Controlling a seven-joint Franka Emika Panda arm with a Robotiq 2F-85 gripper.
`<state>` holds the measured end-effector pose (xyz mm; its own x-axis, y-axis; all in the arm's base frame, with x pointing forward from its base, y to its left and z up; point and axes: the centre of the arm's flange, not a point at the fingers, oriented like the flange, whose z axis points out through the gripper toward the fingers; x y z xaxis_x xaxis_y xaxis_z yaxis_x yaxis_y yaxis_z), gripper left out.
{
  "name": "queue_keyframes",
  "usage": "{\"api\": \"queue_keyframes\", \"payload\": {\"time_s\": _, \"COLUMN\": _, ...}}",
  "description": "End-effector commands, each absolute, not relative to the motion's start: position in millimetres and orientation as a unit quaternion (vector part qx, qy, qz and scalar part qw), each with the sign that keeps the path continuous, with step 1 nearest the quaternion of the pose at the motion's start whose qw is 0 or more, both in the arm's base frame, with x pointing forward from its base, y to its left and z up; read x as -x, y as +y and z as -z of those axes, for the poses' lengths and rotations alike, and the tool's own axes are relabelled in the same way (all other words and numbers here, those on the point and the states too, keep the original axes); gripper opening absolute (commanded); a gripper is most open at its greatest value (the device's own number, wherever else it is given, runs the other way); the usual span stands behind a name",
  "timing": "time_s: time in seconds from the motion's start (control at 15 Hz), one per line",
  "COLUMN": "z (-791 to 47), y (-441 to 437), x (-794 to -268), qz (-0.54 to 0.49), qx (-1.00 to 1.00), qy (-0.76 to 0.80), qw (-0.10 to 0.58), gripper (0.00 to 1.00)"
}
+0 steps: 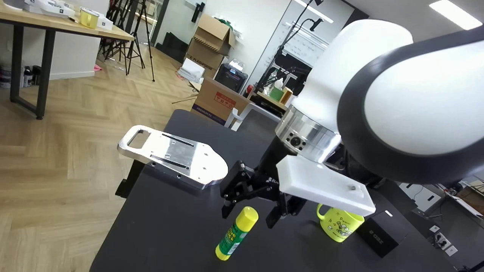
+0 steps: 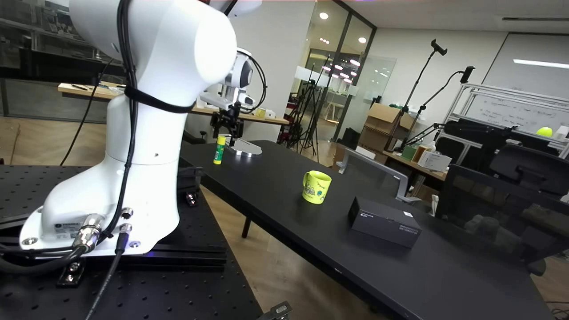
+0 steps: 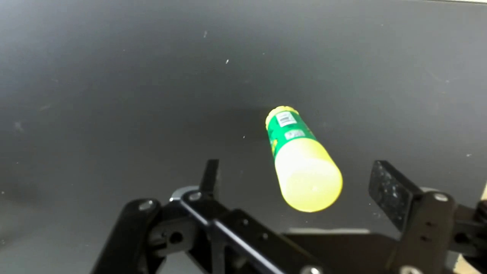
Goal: Place the stick of glue in the mug
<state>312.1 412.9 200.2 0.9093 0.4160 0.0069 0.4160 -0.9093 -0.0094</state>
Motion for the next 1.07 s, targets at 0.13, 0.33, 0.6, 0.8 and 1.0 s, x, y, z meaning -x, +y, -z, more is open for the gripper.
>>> {"api": "queue_keyframes", "payload": {"time_s": 0.13, "z": -201.4, "y": 402.7, "x": -309.7, "qz": -0.003, "qx": 0.98, "qy": -0.197, "qw": 0.039, "gripper": 0.6}}
{"api": "queue_keyframes", "payload": {"time_s": 0.33, "z": -202.0, "y": 399.5, "x": -310.6, "qz": -0.009, "qx": 0.98, "qy": -0.191, "qw": 0.051, "gripper": 0.39}}
{"api": "queue_keyframes", "payload": {"time_s": 0.6, "z": -215.7, "y": 388.7, "x": -310.5, "qz": -0.04, "qx": 0.975, "qy": -0.204, "qw": 0.081, "gripper": 0.12}}
{"api": "queue_keyframes", "payload": {"time_s": 0.8, "z": -244.5, "y": 365.8, "x": -314.6, "qz": -0.035, "qx": 0.979, "qy": -0.188, "qw": 0.076, "gripper": 0.1}}
{"api": "queue_keyframes", "payload": {"time_s": 1.0, "z": -277.8, "y": 320.4, "x": -320.6, "qz": 0.002, "qx": 0.99, "qy": -0.142, "qw": 0.014, "gripper": 0.1}}
